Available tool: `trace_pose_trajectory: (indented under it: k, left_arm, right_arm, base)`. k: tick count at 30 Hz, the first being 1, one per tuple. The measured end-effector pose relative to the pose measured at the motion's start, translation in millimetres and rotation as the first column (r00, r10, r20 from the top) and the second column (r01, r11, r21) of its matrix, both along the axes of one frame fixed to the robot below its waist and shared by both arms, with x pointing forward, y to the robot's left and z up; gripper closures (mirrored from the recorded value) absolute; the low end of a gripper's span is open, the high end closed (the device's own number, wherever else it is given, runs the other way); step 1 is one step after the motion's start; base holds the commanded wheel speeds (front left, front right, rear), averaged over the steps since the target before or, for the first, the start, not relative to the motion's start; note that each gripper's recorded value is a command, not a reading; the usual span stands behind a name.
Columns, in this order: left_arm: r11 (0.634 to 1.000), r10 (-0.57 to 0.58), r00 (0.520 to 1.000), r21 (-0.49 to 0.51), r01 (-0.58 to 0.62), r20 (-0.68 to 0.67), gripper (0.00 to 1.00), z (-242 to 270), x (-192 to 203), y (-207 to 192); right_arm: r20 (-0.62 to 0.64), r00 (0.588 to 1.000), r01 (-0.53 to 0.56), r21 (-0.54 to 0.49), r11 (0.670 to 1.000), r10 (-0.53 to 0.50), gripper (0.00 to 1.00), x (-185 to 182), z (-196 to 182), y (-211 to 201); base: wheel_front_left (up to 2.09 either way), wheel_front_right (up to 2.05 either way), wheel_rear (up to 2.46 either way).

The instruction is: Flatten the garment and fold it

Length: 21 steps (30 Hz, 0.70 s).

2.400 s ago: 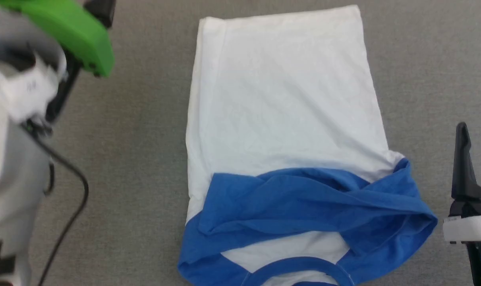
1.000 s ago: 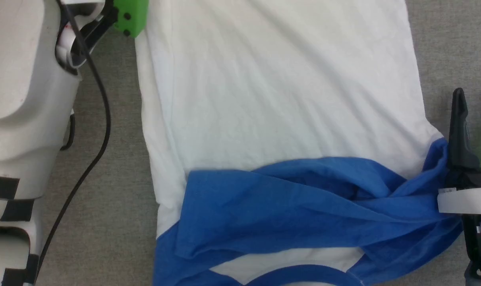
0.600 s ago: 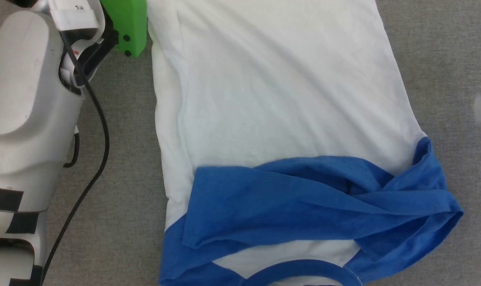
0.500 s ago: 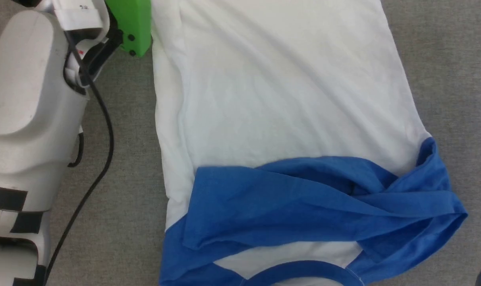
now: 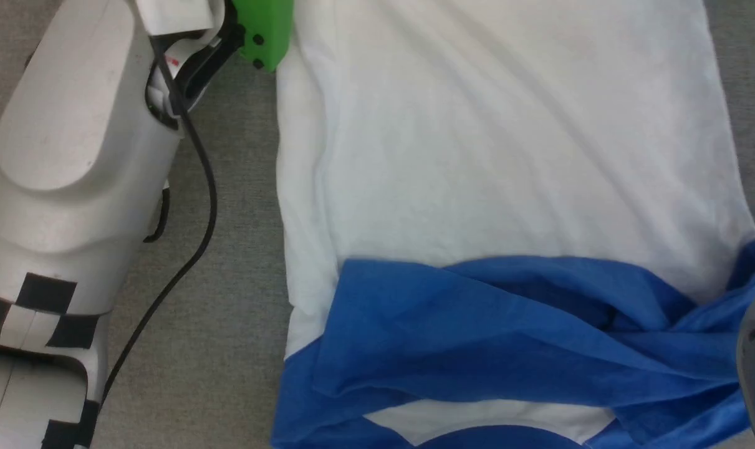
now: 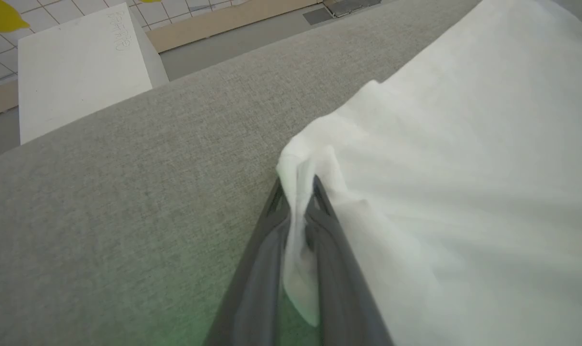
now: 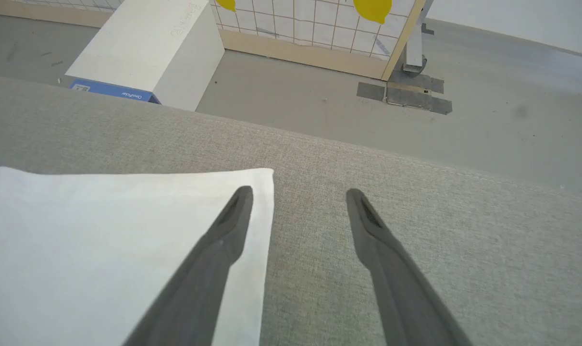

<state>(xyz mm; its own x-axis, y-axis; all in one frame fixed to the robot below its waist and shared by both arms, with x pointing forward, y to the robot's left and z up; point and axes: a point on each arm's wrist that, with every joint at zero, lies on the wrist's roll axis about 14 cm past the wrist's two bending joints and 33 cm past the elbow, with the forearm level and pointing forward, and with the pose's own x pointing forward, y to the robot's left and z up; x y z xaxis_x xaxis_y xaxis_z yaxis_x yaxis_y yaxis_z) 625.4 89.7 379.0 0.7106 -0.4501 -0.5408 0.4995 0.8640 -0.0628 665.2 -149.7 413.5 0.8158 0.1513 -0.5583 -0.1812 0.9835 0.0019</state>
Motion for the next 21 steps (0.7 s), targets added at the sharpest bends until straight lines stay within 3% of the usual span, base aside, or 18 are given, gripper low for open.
trace_pose_trajectory:
  k: [8,9,10,11,21]
  left_arm:
    - [1.000,0.001,1.000,-0.005,-0.001,0.005,1.00,-8.4,3.9,3.2]
    - [1.000,0.003,1.000,-0.004,-0.002,0.002,1.00,-10.0,4.1,4.1]
    - [1.000,0.004,1.000,-0.003,-0.004,0.001,1.00,-11.1,4.7,4.8]
    - [1.000,0.006,1.000,-0.005,-0.006,0.001,1.00,-11.9,5.3,5.3]
    - [0.999,0.032,0.999,-0.040,-0.031,0.020,1.00,-3.4,11.2,7.4]
  right_arm:
    - [-0.131,0.991,-0.009,0.007,1.000,0.010,0.00,6.9,-55.4,20.3]
    - [-0.128,0.992,-0.008,0.010,1.000,0.009,0.25,9.2,-56.7,21.4]
    - [-0.126,0.992,-0.006,0.014,1.000,0.007,0.89,11.8,-57.2,22.4]
    - [-0.125,0.992,-0.005,0.015,1.000,0.007,1.00,13.2,-57.9,23.4]
    - [-0.046,0.998,0.039,0.019,0.999,-0.038,1.00,21.3,-39.6,6.4]
  base:
    - [0.00,0.00,0.00]
    - [0.00,0.00,0.00]
    - [0.00,0.00,0.00]
    - [0.00,0.00,0.00]
    - [0.00,0.00,0.00]
